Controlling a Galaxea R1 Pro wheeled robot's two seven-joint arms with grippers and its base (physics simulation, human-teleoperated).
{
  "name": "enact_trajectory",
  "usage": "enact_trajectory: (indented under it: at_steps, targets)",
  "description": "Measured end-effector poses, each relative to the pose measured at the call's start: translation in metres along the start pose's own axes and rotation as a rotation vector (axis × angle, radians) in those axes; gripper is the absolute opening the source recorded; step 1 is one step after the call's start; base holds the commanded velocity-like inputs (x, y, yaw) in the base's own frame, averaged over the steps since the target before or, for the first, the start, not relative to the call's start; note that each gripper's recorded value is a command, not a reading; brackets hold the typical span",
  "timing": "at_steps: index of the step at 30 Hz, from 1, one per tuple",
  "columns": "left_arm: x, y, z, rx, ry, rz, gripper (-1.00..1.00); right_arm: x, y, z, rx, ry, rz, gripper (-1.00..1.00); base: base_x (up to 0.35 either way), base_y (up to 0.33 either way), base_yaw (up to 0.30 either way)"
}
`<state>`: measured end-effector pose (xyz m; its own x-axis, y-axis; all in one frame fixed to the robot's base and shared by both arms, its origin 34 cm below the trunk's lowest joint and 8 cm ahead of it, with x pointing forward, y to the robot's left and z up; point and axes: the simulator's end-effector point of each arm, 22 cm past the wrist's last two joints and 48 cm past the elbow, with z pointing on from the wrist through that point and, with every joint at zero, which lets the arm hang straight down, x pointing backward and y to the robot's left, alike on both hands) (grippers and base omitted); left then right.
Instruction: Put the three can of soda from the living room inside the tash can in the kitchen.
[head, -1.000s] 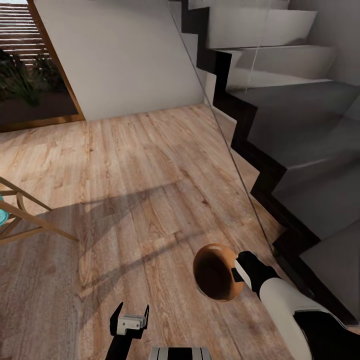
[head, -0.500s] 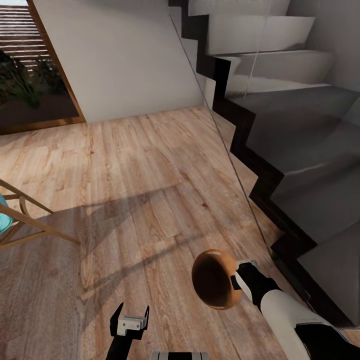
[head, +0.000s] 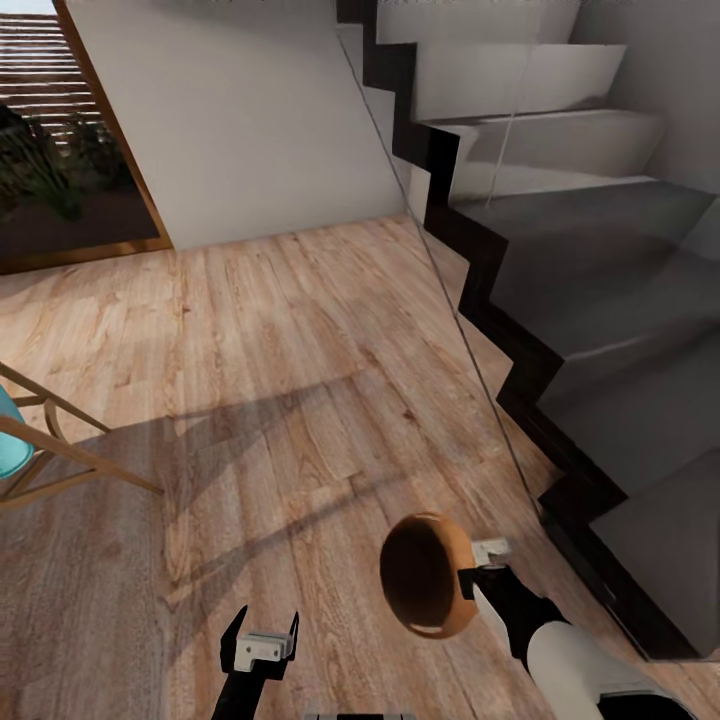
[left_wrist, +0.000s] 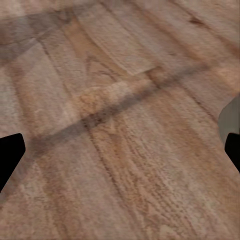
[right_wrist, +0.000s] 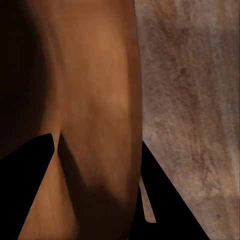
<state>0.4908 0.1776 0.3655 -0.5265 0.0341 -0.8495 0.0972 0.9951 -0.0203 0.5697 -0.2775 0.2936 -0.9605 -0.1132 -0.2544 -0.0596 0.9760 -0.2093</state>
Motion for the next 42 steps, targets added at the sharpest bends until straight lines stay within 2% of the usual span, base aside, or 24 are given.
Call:
enact_trajectory:
  at_steps: [1,3,19,27,31,37,39,40,42]
  targets:
    - [-0.002,0.0,-0.001,0.0,0.0,0.0,1.0,0.0,0.002,-0.002,-0.008,-0.005,0.015,-1.0,0.0,0.0,0.0]
    - [-0.006,0.0,-0.002,0.0,0.0,0.0,1.0,0.003,0.0,-0.005,-0.003,-0.008,0.006,-1.0,0.0,0.0,0.0]
    - [-0.052,0.006,-0.012,-0.016,-0.031,-0.003,1.0,0.008,-0.015,-0.037,0.005,-0.036,0.026,-1.0,0.0,0.0,0.0]
    - [-0.076,0.03,-0.017,-0.083,-0.049,0.014,1.0,0.005,-0.044,-0.052,0.04,-0.055,0.014,-1.0,0.0,0.0,0.0]
    - [-0.082,0.056,-0.023,-0.106,-0.046,0.054,1.0,0.009,-0.068,-0.058,0.061,-0.054,0.005,-1.0,0.0,0.0,0.0]
    - [-0.092,0.066,-0.031,-0.111,-0.045,0.073,1.0,0.019,-0.072,-0.071,0.024,-0.061,-0.001,-1.0,0.0,0.0,0.0]
    - [-0.097,0.083,-0.035,-0.121,-0.048,0.096,1.0,0.027,-0.073,-0.076,0.015,-0.069,-0.006,-1.0,0.0,0.0,0.0]
    - [-0.099,0.086,-0.036,-0.122,-0.05,0.103,1.0,0.029,-0.071,-0.078,0.01,-0.077,-0.003,-1.0,0.0,0.0,0.0]
    - [-0.104,0.104,-0.041,-0.135,-0.053,0.12,1.0,0.028,-0.071,-0.084,0.005,-0.141,-0.002,-1.0,0.0,0.0,0.0]
